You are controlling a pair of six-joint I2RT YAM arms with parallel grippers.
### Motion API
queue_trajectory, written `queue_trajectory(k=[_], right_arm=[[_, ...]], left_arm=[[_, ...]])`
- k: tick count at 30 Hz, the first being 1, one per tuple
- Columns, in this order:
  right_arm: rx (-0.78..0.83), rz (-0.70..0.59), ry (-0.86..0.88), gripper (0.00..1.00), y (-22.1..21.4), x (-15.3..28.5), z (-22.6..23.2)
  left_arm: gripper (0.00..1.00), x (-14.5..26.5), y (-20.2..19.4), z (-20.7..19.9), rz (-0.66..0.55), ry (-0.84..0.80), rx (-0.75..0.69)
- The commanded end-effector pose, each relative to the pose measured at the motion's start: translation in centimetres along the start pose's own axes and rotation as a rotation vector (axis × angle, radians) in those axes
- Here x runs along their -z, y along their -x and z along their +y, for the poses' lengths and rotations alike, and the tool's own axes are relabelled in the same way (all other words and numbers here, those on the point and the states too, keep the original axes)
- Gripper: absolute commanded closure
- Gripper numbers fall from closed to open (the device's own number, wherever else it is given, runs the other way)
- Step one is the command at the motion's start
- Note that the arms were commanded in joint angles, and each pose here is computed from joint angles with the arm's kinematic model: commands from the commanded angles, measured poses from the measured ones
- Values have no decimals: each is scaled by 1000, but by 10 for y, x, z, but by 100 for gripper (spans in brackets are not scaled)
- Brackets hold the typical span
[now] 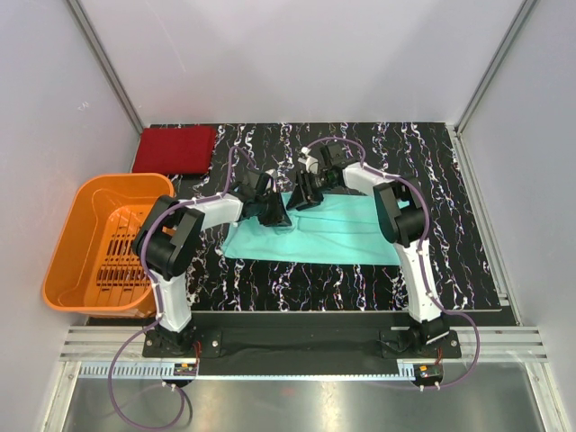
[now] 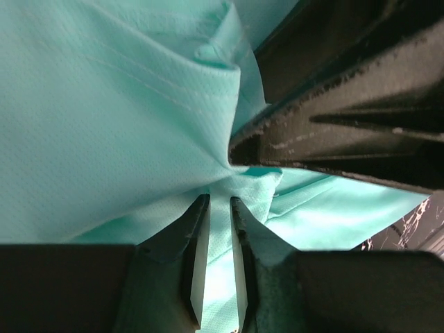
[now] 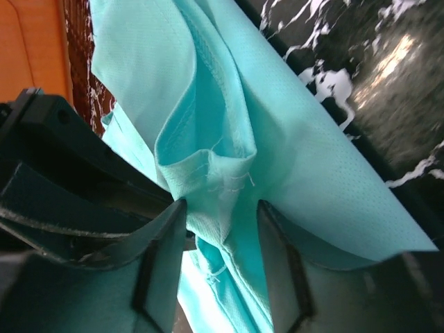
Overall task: Fold and stack the t-shirts
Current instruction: Fold the tshirt
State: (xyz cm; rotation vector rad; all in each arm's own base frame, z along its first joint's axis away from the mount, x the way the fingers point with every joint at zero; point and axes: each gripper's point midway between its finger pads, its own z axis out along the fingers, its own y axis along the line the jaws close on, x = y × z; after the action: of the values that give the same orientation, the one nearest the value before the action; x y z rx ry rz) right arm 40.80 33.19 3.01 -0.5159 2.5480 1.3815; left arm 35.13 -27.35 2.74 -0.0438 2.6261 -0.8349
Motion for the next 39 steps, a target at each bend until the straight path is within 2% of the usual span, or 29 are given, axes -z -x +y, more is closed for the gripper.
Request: queue_trajectory(k=[1,4,8,13,16,25,29,39], right_arm=[[64,-25,-15,45,4,13,16],[66,-29,-12,43,4,13,17],[65,-36,-10,45,8,13,17],[66,-43,-8,58,12,13,18],[58,-52,-9,71,16,16,18],[38,-68,-33,90,26,30,33],[39,-71,-56,94,29,37,38],[22,-42,-52,94,21,40,42]], left_arm=[[77,12,20,-23,-57,-70,-21],[77,11,21,-24,-56,-75,-21],[77,10,21,-24,-54,-75,-22],[77,16,21,-32,-63,-105,-15],[77,22,25,-36,-78,-116,-17],[77,10,24,-42,-59,-136,-7],[77,2,21,-37,-51,-128,0],[77,-2,23,-29,-55,-85,-6]])
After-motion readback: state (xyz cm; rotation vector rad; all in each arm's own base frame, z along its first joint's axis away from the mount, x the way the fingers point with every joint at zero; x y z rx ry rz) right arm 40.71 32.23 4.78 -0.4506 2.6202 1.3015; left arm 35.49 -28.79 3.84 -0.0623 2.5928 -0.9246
